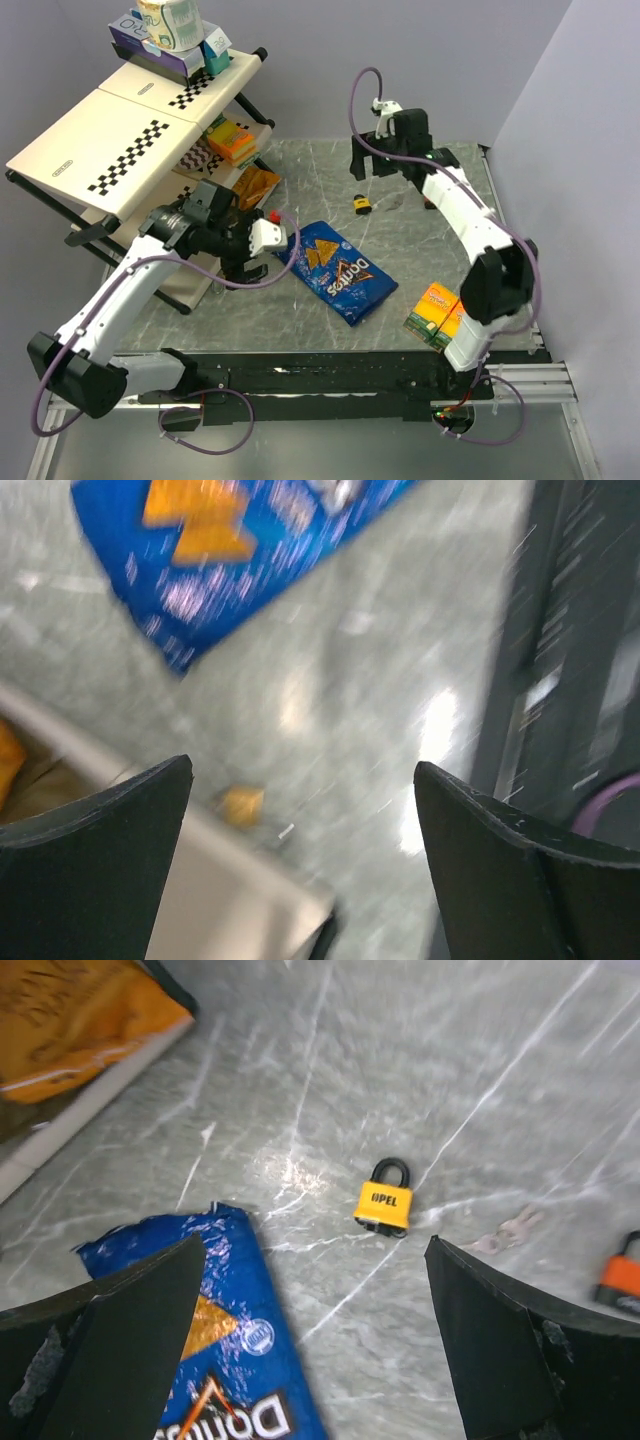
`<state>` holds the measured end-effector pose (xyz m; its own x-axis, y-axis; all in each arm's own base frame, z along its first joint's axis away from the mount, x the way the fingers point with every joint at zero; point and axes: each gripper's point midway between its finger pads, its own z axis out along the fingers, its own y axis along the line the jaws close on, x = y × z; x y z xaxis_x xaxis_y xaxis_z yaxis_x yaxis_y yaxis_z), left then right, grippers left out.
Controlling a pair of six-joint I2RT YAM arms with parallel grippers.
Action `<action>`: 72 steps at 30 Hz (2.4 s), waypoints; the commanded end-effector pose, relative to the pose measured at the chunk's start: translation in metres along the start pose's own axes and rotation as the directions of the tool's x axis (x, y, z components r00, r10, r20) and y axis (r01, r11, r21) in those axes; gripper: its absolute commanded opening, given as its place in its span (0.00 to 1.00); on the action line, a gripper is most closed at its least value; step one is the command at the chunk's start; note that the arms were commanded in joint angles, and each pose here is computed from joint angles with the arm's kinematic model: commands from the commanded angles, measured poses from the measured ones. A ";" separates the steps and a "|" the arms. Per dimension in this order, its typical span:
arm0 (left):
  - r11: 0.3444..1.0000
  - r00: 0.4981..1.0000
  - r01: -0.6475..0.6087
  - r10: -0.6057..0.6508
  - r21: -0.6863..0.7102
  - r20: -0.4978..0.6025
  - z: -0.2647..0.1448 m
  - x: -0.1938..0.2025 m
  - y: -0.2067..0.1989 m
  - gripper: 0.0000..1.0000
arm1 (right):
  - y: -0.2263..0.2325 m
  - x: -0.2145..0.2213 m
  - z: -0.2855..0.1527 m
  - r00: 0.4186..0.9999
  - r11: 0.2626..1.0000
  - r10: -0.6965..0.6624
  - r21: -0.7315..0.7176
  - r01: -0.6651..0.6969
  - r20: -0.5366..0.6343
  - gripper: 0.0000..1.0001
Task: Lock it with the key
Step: Place the lock at the center of the board, then pick up the lock from the center of the board.
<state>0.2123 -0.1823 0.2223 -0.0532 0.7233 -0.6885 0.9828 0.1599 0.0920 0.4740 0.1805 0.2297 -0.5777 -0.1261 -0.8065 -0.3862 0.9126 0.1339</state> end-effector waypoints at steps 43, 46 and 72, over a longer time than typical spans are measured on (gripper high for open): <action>0.927 0.805 -0.280 0.369 0.252 -0.465 0.101 0.198 0.082 0.62 | 0.064 0.025 -0.132 0.971 0.939 -0.177 -0.268 0.215 0.157 1.00; 0.932 0.802 -0.264 0.356 0.250 -0.480 0.100 0.203 0.079 0.62 | 0.066 0.024 -0.132 0.974 0.937 -0.169 -0.280 0.206 0.150 1.00; 0.965 0.826 -0.182 0.255 0.191 -0.502 0.096 0.202 0.064 0.38 | 0.073 0.024 -0.130 0.979 0.930 -0.145 -0.318 0.183 0.141 1.00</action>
<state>0.2908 -0.0789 0.0155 0.1321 0.9830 -0.1275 0.9891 -0.1224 0.0815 0.3367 0.1857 0.2758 -0.4386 -0.2266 -0.8696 -0.6753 0.7216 0.1525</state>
